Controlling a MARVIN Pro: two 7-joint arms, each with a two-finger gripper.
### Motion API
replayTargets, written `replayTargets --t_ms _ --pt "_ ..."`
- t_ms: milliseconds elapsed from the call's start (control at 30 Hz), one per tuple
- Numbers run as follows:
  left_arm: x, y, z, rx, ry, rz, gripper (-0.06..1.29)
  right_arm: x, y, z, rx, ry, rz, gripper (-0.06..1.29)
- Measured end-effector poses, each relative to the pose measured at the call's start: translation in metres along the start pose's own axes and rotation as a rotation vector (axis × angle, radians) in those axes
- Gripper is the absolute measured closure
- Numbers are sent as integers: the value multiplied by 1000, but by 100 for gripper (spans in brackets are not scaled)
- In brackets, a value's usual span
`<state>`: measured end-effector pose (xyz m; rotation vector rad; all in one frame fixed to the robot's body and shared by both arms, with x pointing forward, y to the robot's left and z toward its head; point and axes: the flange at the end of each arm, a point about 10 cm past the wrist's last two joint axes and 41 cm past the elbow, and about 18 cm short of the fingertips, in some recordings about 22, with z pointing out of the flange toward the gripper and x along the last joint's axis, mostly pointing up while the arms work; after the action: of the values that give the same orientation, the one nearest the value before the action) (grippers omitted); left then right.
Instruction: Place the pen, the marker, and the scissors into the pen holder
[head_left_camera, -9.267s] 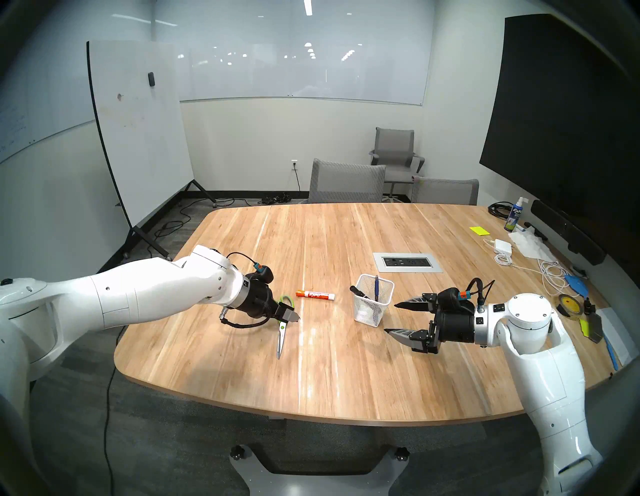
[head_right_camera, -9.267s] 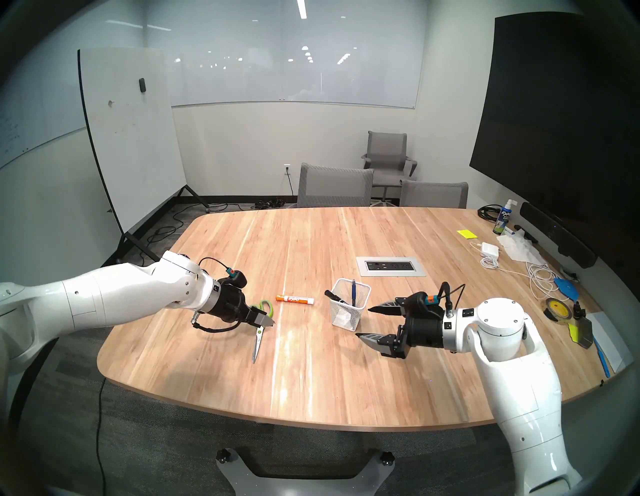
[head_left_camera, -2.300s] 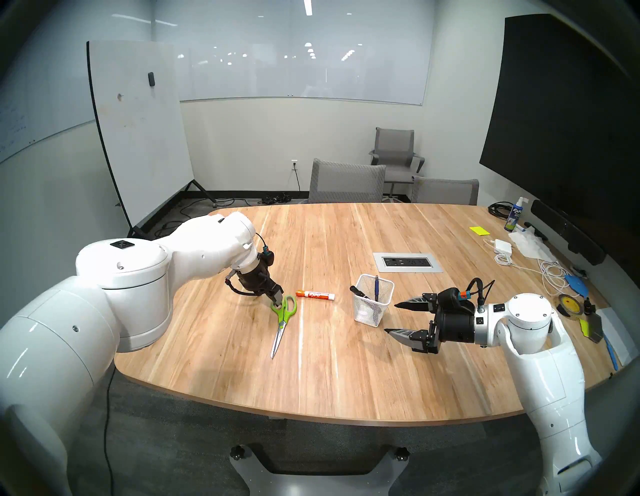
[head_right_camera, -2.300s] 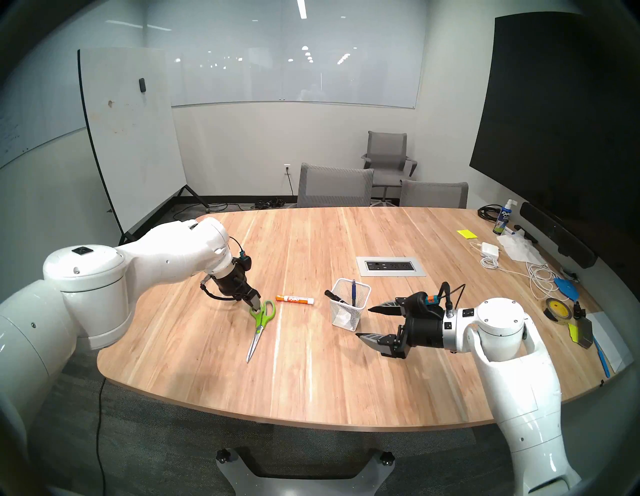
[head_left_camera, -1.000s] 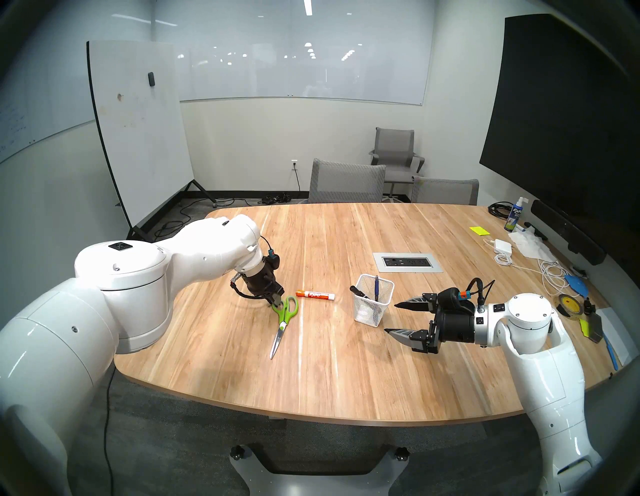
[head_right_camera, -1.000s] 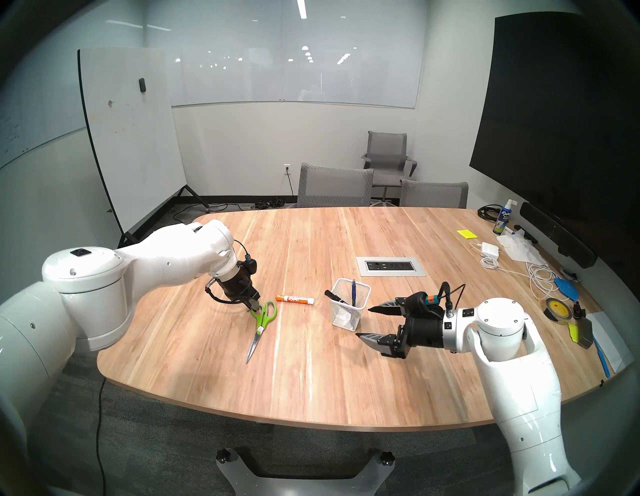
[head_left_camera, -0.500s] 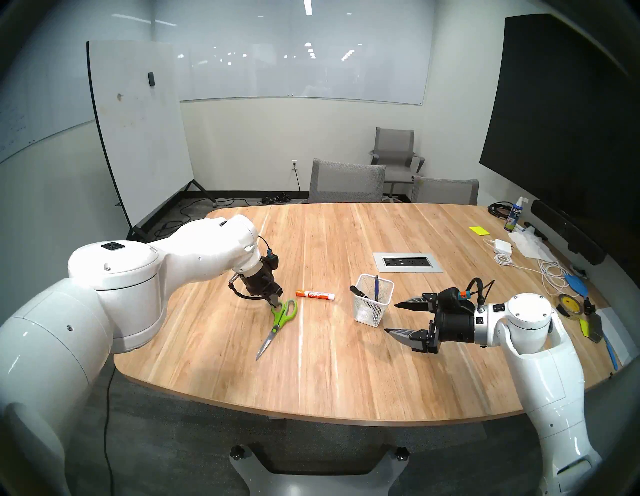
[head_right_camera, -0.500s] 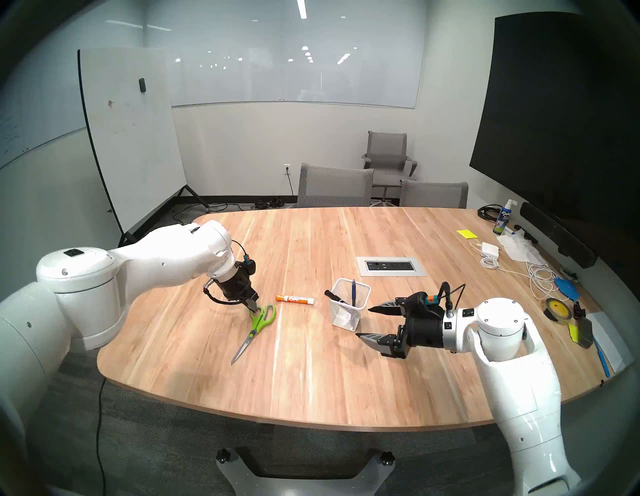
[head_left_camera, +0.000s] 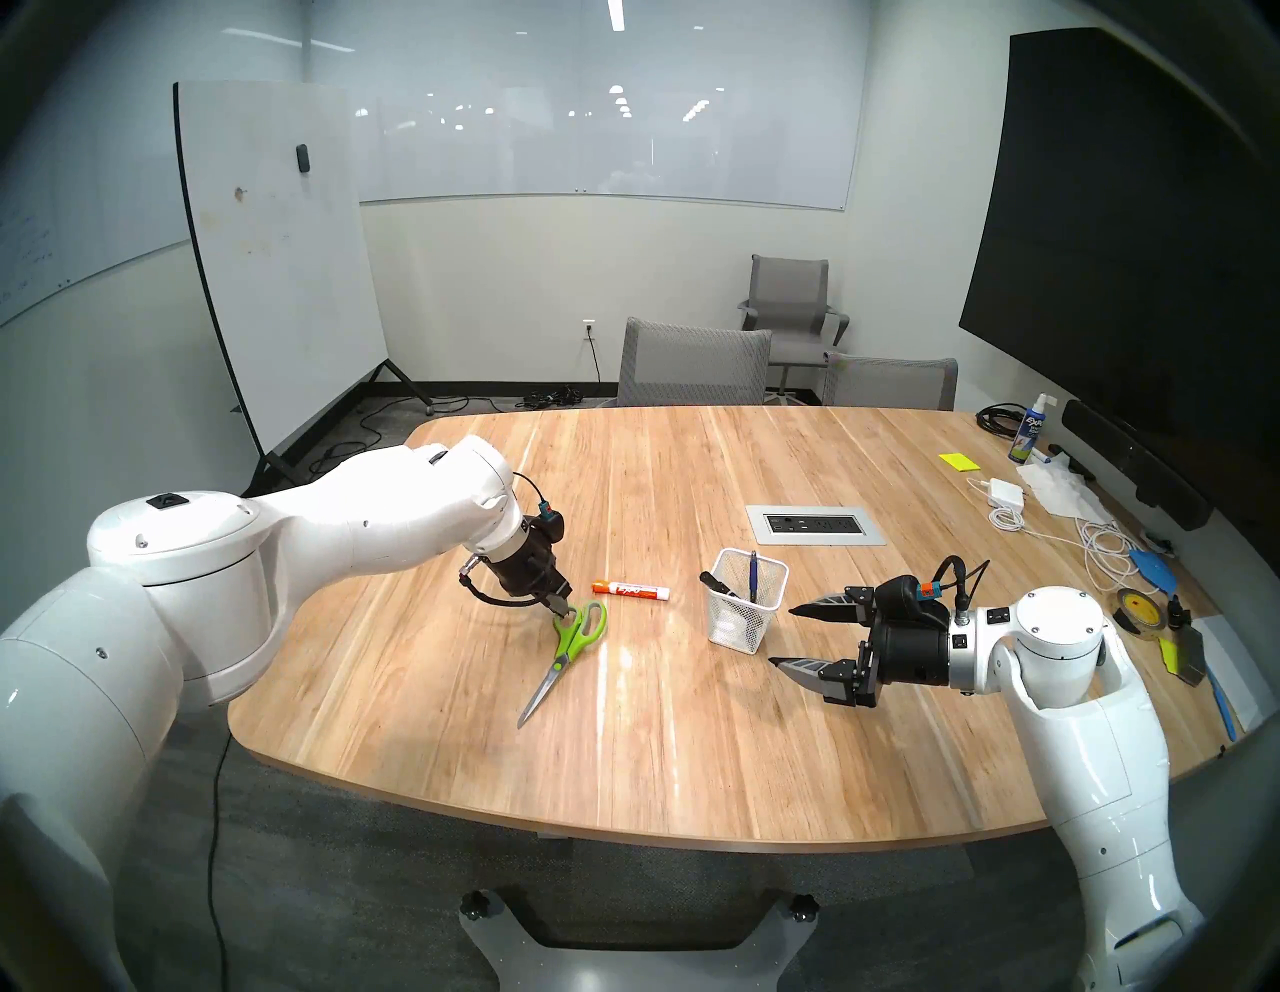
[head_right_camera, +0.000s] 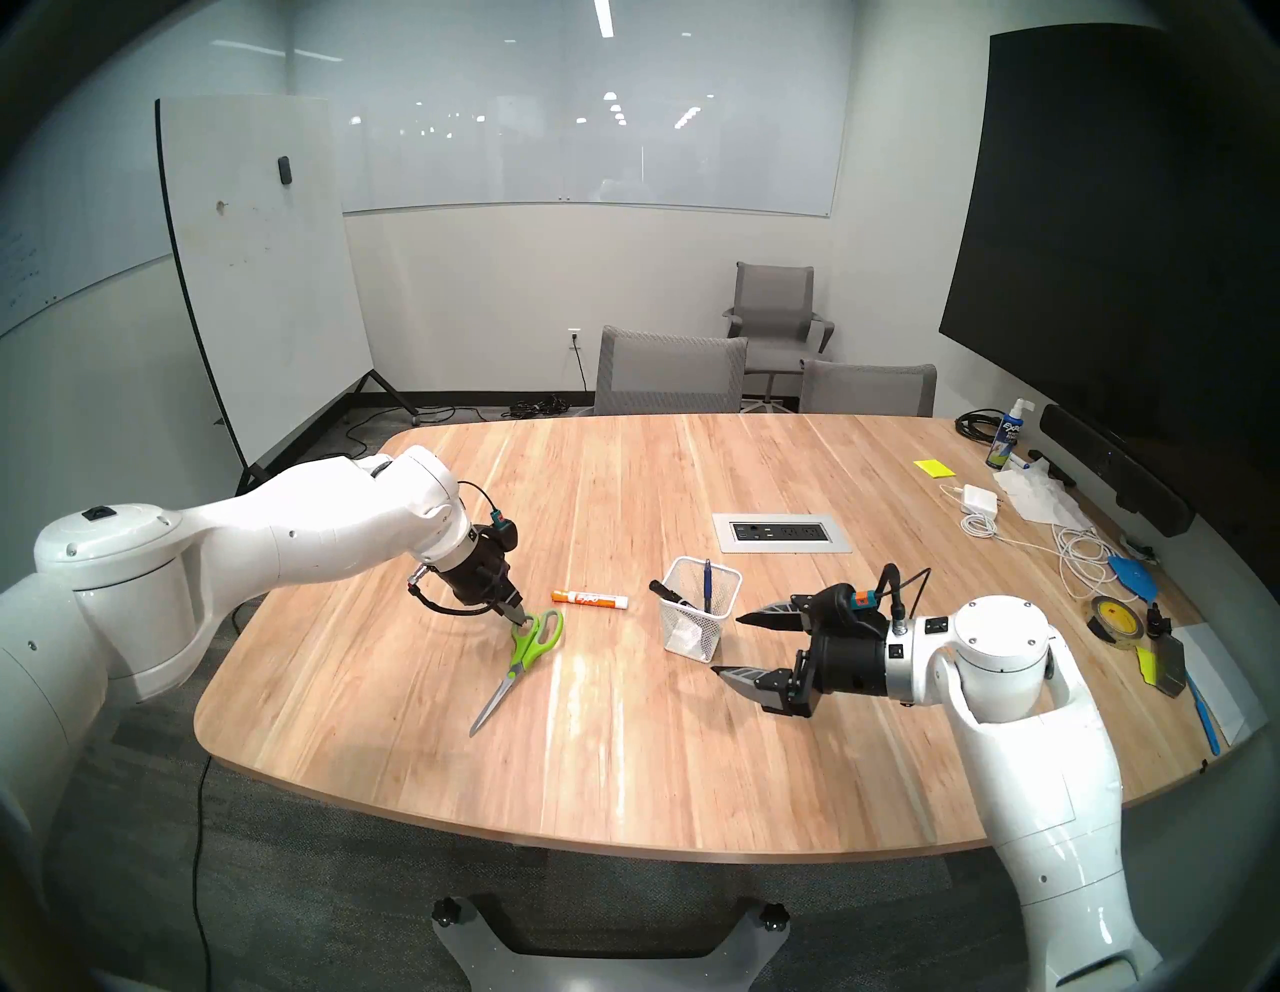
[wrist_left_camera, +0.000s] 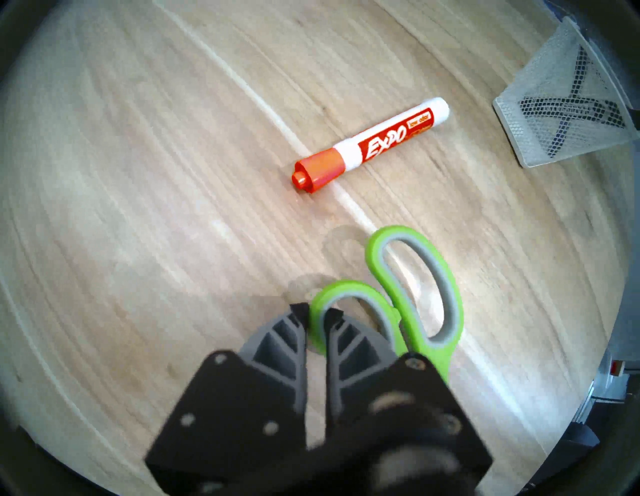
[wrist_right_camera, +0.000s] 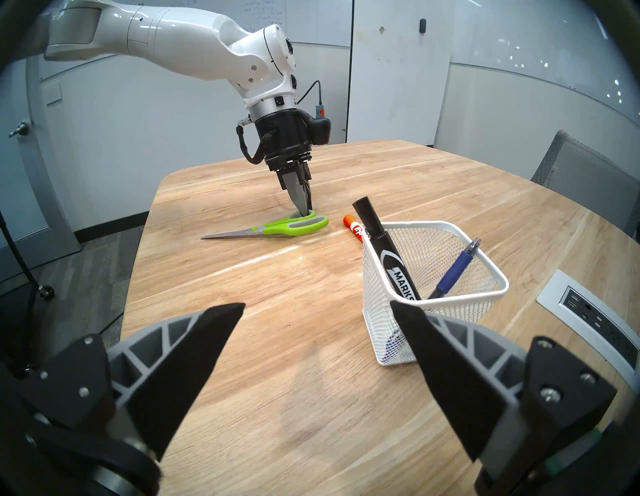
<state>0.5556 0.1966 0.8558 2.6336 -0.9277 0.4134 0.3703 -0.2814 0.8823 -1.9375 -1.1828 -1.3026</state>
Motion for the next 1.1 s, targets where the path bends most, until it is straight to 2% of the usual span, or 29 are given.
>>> replayTargets --t_ms 467,700,1100 --pt "19 23 -37 5 132 93 115 0 0 0 0 0 0 3" --pt "38 48 -58 20 208 161 115 0 0 0 1 0 0 3" --pt "59 86 -84 59 301 240 115 0 0 0 1 0 0 3"
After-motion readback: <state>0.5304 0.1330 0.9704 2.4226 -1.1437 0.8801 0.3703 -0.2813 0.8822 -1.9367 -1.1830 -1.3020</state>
